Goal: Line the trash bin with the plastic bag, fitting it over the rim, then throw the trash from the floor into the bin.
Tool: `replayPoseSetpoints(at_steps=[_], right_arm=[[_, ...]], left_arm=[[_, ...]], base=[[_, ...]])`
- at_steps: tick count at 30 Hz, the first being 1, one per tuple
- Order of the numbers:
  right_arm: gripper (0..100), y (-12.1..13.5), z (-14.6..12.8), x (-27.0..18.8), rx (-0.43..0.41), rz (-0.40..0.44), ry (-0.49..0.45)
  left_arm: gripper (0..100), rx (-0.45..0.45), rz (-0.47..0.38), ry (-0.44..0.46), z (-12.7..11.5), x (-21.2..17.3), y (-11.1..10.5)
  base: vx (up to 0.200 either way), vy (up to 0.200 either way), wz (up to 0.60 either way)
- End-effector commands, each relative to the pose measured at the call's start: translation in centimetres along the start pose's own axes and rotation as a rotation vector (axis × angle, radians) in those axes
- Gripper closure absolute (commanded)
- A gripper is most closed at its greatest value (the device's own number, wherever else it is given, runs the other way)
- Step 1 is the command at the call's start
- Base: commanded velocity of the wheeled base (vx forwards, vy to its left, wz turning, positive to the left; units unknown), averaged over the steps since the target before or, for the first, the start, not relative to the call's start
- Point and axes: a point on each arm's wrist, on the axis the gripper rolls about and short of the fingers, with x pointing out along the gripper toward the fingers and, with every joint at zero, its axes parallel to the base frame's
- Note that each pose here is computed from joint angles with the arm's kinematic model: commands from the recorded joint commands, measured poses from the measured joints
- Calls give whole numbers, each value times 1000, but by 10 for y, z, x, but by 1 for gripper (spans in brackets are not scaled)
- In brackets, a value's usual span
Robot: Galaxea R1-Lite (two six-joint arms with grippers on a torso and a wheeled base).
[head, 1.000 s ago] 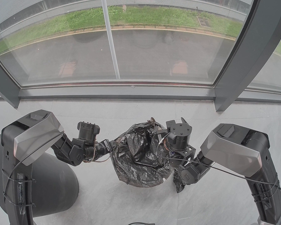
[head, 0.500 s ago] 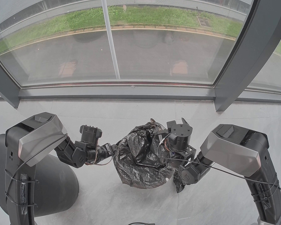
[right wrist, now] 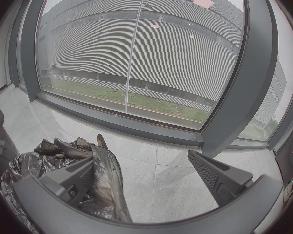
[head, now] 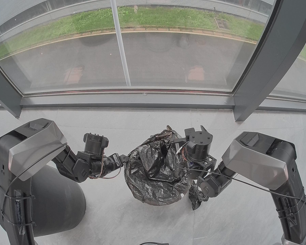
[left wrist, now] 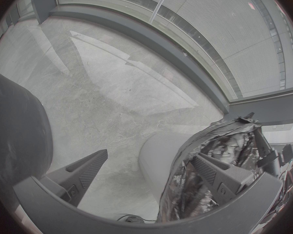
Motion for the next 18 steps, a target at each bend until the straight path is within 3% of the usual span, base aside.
replayPoseSetpoints(at_steps=[1,18], right_arm=[[0,-14,10,4,4,-25,0],[0,-27,-30,25,-23,-43,85]], left_arm=[[0,19,-57,-41,8,-43,-20],[0,39,-75,-15,-6,-64,-27]], base=[[0,0,0],[0,0,0]])
